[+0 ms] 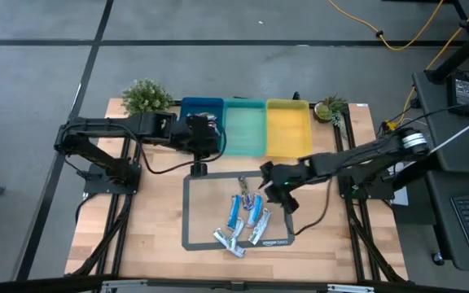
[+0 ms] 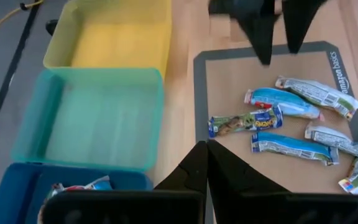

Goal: Pick and place Granola Bars by type
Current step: Put the red granola bar into the blue bin

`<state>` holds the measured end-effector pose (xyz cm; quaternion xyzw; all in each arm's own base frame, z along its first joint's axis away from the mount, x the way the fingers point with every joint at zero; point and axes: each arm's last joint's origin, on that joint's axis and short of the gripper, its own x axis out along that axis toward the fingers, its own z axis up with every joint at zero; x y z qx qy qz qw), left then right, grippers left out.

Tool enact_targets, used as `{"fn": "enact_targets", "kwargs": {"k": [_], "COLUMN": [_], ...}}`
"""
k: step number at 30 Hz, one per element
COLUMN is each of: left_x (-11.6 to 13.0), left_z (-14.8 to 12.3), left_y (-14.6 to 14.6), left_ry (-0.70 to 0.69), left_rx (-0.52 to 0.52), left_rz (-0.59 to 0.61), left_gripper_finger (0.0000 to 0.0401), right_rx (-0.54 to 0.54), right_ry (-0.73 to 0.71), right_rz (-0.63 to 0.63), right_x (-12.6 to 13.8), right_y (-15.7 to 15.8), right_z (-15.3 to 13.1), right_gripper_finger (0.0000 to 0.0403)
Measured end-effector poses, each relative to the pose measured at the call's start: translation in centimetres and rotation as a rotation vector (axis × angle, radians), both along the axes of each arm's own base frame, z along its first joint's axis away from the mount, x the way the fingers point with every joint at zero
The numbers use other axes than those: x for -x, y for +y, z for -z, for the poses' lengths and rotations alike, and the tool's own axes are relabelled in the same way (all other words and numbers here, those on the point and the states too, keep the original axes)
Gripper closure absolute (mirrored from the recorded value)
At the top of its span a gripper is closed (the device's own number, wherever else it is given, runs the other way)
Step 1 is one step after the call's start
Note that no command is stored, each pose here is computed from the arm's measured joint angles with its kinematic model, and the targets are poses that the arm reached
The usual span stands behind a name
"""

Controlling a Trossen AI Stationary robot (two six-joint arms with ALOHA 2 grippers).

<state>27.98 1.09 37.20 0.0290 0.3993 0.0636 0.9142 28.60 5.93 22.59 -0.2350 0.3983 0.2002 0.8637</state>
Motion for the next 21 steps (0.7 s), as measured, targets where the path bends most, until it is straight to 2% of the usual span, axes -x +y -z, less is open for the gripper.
{"fn": "enact_targets", "kwargs": {"k": [5,14,21], "left_x": [0.3,0.5,0.6], "left_z": [-0.3,-0.2,-0.2], "left_y": [0.0,-0.1,-0.3], "left_ry": [-0.009,0.013,0.015], "left_rx": [-0.001,-0.007,-0.007], "left_rz": [0.001,0.022,0.039], "left_gripper_finger": [0.0399,0.0398,0.0398], "right_rx": [0.046,0.105,0.138], "right_ry": [0.103,0.205,0.198], "right_rz": [-0.052,-0.114,-0.159], "right_x": [-1.8,-3.2,-4.2], "right_y": [0.4,0.4,0.2], "right_z": [2.1,5.8,7.5], "right_gripper_finger": [0.0144,0.0144,0.0144]}}
